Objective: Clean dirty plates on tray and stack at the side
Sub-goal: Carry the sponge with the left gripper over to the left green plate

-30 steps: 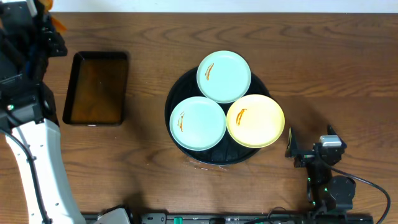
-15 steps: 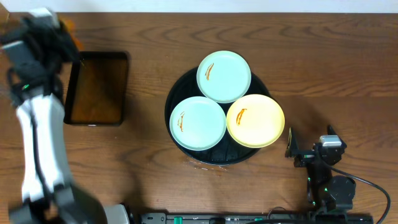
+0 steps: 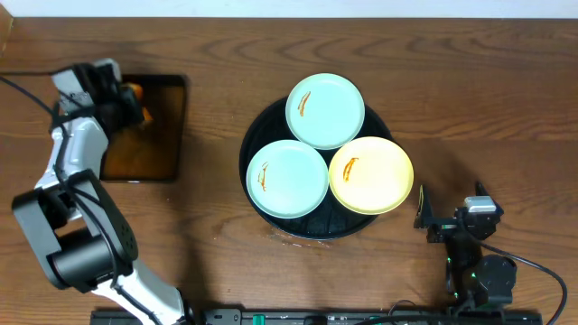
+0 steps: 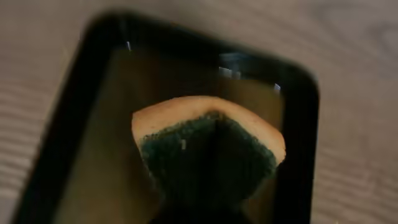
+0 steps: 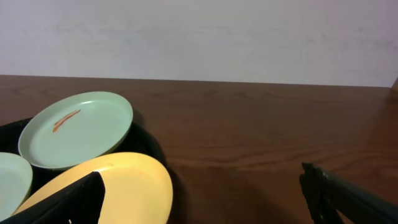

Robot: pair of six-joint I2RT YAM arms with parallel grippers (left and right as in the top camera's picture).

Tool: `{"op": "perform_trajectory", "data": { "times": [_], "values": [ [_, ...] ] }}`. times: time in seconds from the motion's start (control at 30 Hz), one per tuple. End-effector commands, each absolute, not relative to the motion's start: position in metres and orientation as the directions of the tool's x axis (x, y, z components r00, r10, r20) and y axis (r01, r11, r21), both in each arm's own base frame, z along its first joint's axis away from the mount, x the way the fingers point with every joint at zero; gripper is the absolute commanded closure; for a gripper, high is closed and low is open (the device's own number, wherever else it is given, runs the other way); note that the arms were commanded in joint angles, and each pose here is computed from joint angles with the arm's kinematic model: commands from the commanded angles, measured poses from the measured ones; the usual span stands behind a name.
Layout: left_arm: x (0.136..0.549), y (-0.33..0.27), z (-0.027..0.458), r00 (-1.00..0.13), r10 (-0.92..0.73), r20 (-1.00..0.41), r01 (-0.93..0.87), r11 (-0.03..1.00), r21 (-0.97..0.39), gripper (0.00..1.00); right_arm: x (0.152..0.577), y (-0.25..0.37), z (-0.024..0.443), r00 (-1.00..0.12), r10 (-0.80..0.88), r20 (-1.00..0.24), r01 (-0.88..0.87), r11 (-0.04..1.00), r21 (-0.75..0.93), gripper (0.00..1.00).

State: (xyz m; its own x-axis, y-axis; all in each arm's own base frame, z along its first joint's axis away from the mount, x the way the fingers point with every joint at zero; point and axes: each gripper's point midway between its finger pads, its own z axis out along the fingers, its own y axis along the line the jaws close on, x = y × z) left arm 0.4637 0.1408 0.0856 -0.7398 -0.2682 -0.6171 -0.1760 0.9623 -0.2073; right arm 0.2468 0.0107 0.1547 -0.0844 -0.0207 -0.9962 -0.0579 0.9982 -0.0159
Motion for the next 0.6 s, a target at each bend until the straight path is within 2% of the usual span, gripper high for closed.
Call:
{"op": "perform_trajectory", "data": {
  "times": [0.0, 0.13, 0.2, 0.27, 0.33, 0.47, 0.57],
  "values": [
    [0.479, 0.138, 0.231, -0.490, -0.155, -0.858, -0.067, 0.988, -0.140, 0.93, 0.247, 0.008, 0.154, -0.085, -0.032, -0.996, -0.044, 0.999, -0.028, 0.01],
    [0.462, 0.130, 0.327, -0.278, -0.065, -0.958, -0.045, 0.998, -0.054, 0.92, 0.247, 0.008, 0.154, -0.085, -0.032, -0.996, -0.043, 0.999, -0.028, 0.01],
    [0.458, 0.129, 0.331, -0.274, -0.062, -0.960, -0.045, 0.998, -0.052, 0.93, 0.247, 0.008, 0.154, -0.085, -0.032, -0.996, -0.043, 0.999, -0.028, 0.01],
    [0.462, 0.139, 0.304, -0.340, -0.088, -0.936, -0.095, 0.994, -0.059, 0.93, 0.247, 0.008, 0.154, -0.085, -0.032, -0.996, -0.044, 0.999, -0.028, 0.01],
    [0.467, 0.155, 0.257, -0.444, -0.132, -0.886, -0.172, 0.983, -0.060, 0.92, 0.247, 0.008, 0.154, -0.085, -0.032, -0.996, -0.044, 0.999, -0.028, 0.01],
    [0.463, 0.166, 0.138, -0.682, -0.235, -0.693, -0.246, 0.965, -0.085, 0.93, 0.247, 0.008, 0.154, -0.085, -0.032, -0.996, -0.044, 0.999, -0.028, 0.01],
    [0.459, 0.164, 0.144, -0.684, -0.236, -0.690, -0.245, 0.966, -0.087, 0.92, 0.247, 0.008, 0.154, -0.085, -0.032, -0.996, -0.043, 0.999, -0.028, 0.01]
  ]
}}
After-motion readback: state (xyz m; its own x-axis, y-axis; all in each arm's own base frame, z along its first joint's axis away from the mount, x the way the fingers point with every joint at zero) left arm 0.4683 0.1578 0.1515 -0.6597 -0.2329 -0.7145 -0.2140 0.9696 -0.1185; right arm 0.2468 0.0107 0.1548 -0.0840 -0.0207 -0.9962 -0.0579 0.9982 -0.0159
